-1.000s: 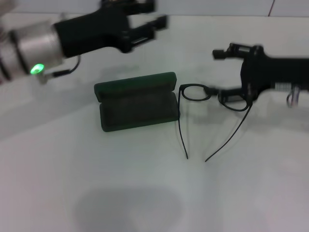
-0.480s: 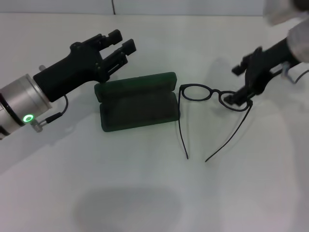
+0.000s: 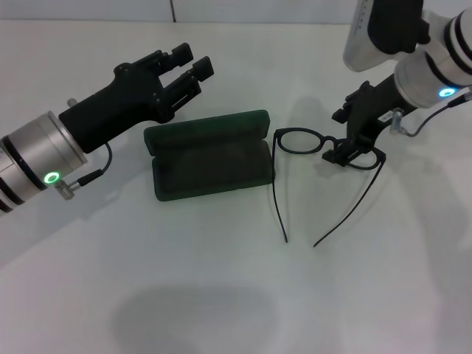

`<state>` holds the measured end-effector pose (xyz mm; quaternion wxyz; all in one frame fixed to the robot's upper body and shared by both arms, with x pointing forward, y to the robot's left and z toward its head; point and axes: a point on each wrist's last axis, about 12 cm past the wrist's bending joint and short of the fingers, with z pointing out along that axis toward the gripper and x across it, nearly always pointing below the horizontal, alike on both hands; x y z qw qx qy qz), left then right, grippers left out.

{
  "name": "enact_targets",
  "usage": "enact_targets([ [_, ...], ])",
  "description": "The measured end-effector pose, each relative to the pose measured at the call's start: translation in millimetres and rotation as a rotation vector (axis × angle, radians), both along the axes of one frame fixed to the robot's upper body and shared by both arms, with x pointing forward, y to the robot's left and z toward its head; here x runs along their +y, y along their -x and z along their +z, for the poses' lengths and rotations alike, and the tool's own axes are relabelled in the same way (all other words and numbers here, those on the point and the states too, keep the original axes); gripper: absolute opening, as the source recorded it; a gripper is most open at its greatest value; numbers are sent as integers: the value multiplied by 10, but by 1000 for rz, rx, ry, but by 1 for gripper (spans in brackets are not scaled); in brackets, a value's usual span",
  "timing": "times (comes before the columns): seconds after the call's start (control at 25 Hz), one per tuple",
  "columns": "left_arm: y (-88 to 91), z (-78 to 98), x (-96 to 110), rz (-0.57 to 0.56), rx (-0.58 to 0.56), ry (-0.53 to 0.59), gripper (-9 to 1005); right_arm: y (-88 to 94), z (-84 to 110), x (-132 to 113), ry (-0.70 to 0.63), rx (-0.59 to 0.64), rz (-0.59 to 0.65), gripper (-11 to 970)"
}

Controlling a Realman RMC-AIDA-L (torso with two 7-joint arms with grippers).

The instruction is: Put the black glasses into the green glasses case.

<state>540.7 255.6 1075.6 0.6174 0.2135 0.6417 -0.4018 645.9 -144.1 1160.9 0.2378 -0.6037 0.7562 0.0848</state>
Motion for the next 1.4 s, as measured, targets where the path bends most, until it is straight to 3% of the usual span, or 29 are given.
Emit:
enact_targets([
  [0.48, 12, -22, -4, 4, -8, -10, 471, 37, -200, 146, 44, -35, 51, 655],
  [0.76, 14, -32, 2, 10, -4, -11, 471, 31, -213, 169, 56, -53, 62, 548],
  [0.96, 4, -26, -4, 9, -6, -12, 472, 23, -209, 172, 54, -60, 60, 435],
  [1.04, 1, -22, -2, 12, -8, -10, 472, 27, -210, 171, 55, -56, 62, 249],
  [1.28, 3, -3, 4, 12, -13, 5, 471, 40, -99, 77, 22, -28, 46, 124],
  [1.4, 9, 8, -8, -1, -17, 10, 470, 65, 16, -68, -27, -18, 22, 123],
])
